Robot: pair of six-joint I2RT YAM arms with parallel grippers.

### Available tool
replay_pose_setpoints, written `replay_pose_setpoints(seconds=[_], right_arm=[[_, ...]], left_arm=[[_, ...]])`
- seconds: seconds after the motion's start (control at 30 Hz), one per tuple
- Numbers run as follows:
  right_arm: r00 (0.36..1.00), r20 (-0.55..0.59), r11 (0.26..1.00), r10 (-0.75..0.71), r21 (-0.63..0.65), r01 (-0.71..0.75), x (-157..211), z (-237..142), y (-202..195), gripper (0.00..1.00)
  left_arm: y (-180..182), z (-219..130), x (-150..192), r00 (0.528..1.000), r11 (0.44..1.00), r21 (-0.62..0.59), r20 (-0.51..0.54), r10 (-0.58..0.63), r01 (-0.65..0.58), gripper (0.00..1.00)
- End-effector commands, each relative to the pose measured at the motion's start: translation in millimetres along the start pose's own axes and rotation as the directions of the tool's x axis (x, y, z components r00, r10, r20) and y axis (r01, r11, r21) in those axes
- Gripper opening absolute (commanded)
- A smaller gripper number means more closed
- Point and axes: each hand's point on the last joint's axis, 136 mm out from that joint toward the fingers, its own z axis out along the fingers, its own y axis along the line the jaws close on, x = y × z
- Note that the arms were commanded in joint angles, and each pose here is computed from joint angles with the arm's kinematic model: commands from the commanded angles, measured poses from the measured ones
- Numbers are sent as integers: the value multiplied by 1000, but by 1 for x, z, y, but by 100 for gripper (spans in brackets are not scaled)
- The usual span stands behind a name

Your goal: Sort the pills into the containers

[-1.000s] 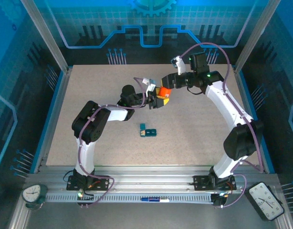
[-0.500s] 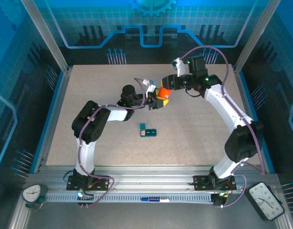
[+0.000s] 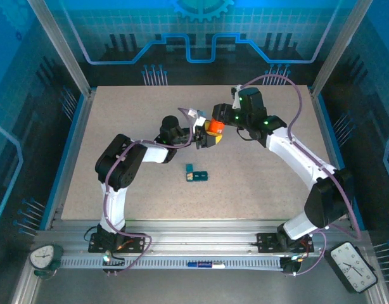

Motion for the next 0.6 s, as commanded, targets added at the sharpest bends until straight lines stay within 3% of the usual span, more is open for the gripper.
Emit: replay_pose_setpoints(seconds=[0.0, 0.3, 0.57], right_arm=[[982, -173, 997, 77, 21, -74, 55, 10, 1, 38], [992, -128, 999, 18, -38, -23, -3, -12, 10, 46], [980, -199, 998, -28, -58, 17, -1, -8, 11, 46]], left_arm=[[-11, -1, -64, 972, 984, -34, 154, 177, -173, 0], [-5, 0, -52, 980, 989, -30, 130, 149, -146, 0], [-6, 2, -50, 983, 990, -16, 125, 138, -137, 0]])
